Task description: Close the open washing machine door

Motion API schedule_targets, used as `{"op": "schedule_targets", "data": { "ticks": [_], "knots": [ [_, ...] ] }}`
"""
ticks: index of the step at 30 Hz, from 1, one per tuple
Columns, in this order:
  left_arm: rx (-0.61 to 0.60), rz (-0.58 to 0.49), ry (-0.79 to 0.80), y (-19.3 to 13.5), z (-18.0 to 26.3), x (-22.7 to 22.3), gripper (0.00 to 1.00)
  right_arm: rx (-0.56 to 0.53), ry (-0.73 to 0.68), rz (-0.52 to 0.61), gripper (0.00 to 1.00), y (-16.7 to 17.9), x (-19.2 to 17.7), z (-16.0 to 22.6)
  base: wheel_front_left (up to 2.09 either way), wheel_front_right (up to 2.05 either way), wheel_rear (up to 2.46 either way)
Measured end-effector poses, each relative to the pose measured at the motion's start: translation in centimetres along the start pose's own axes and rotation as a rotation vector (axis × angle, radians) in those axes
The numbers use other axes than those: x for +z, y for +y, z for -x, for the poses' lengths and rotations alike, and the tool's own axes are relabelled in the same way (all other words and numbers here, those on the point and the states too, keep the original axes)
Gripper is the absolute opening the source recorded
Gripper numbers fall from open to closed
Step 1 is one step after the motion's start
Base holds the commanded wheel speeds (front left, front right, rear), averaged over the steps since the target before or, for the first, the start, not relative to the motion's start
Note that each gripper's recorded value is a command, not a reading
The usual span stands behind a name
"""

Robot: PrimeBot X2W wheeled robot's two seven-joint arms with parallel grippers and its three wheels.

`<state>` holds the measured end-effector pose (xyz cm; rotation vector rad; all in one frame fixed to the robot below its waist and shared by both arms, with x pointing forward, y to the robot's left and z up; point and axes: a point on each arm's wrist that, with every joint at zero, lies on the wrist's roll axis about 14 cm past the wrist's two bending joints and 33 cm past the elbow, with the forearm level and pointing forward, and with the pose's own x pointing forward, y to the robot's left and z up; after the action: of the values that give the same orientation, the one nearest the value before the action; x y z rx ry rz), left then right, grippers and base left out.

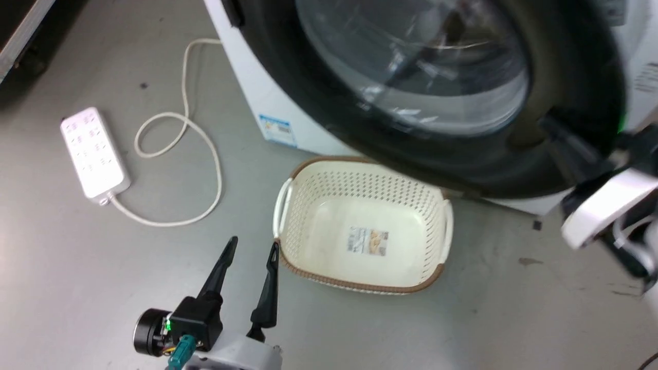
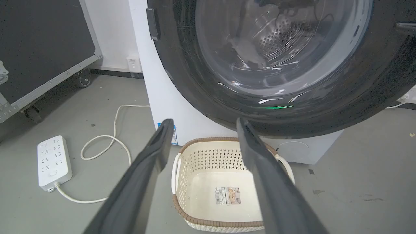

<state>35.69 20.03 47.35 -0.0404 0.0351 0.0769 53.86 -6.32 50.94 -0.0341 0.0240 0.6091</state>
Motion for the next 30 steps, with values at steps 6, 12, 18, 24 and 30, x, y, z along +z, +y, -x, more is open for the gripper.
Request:
{"op": "schedule_targets", "data": {
  "ticks": [6,12,18,24,30],
  "knots": [
    [0.022,-0.012,0.015,0.6,-0.4,-0.4,1.0,-0.075,0.075,-0.035,0.0,-3.8,-1.3,-2.0,0.0,0.0,0.0],
    [0.026,-0.008,0.027,0.4,-0.9,-0.9,1.0,-0.157,0.103,-0.082,0.0,-7.0,-1.5,-3.4,0.0,0.0,0.0],
    [0.018,-0.003,0.027,0.0,-1.7,-1.0,1.0,-0.169,0.124,-0.099,0.0,-7.5,-2.4,-4.2,0.0,0.0,0.0],
    [0.018,-0.004,0.015,-0.1,-2.1,-0.7,1.0,-0.172,0.115,-0.099,0.0,-7.3,-2.3,-4.0,0.0,0.0,0.0],
    [-0.003,0.007,-0.026,-0.6,-1.9,0.7,1.0,-0.195,0.044,-0.047,1.0,-7.5,0.2,-2.2,0.0,0.0,0.0]
  ]
}}
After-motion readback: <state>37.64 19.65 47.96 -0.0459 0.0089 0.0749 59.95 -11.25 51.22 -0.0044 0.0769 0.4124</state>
